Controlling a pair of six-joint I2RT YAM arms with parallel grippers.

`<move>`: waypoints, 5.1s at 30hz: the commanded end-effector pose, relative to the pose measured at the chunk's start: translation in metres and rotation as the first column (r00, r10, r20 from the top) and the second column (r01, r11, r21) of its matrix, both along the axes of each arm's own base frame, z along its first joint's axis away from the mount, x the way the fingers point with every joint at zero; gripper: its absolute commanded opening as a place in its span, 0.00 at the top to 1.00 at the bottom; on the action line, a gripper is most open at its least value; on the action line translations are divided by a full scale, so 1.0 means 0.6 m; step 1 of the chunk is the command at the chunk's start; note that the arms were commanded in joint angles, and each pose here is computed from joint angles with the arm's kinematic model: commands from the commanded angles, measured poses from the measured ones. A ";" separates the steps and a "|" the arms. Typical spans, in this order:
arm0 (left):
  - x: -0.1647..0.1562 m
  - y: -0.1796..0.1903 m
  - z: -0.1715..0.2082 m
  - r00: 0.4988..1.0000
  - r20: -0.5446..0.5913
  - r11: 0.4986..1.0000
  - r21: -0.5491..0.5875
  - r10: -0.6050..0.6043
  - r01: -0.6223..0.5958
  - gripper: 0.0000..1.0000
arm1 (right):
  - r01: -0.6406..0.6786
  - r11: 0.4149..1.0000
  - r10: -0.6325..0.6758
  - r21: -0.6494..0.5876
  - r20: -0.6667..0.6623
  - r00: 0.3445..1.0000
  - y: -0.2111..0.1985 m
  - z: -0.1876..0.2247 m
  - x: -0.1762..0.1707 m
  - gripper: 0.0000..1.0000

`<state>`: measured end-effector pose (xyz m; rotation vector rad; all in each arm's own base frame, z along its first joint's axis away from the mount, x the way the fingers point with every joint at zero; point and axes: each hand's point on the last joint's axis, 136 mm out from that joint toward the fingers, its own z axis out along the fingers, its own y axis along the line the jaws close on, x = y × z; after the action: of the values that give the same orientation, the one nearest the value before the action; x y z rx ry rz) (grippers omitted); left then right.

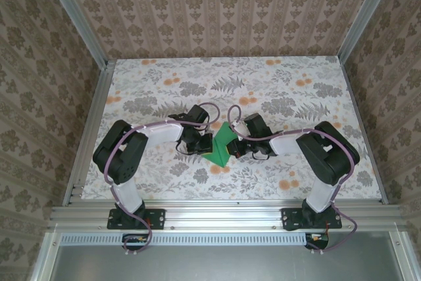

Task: Fold a paper plane with a square sheet of paper (pick it up from the middle)
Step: Fold the triangle a second time at the center of the table.

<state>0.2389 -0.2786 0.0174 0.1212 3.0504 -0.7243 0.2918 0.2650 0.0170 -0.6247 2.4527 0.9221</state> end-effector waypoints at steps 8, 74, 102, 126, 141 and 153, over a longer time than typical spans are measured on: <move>-0.023 0.027 -0.037 0.999 -0.044 0.994 0.104 -0.020 0.024 0.96 | 0.008 0.996 -0.011 -0.094 -0.030 0.999 -0.017 -0.039 -0.006 0.96; 0.028 -0.029 -0.040 0.994 -0.016 0.992 -0.070 0.106 -0.107 0.92 | 0.116 0.993 -0.117 -0.032 -0.016 0.993 -0.022 0.051 0.004 0.73; 0.029 -0.032 -0.036 0.997 -0.007 0.994 -0.073 0.080 -0.080 0.92 | 0.151 0.985 -0.113 0.084 -0.348 0.931 0.056 0.039 -0.065 0.90; 0.020 -0.024 -0.050 0.997 -0.022 0.996 -0.055 0.076 -0.077 0.92 | 0.151 0.987 -0.159 -0.052 -0.415 0.896 0.032 -0.016 -0.083 0.89; 0.019 -0.024 -0.050 0.997 -0.021 0.996 -0.055 0.070 -0.071 0.93 | 0.168 0.985 -0.136 0.028 -0.462 0.877 0.053 0.014 -0.102 0.89; 0.015 -0.024 -0.049 0.998 -0.022 0.996 -0.059 0.060 -0.061 0.93 | 0.184 0.982 -0.133 0.050 -0.511 0.849 0.062 -0.011 -0.107 0.89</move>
<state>0.2692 -0.3169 0.0186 0.0382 2.9121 -0.9632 0.2340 0.3013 0.0183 -0.1635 2.8068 1.2287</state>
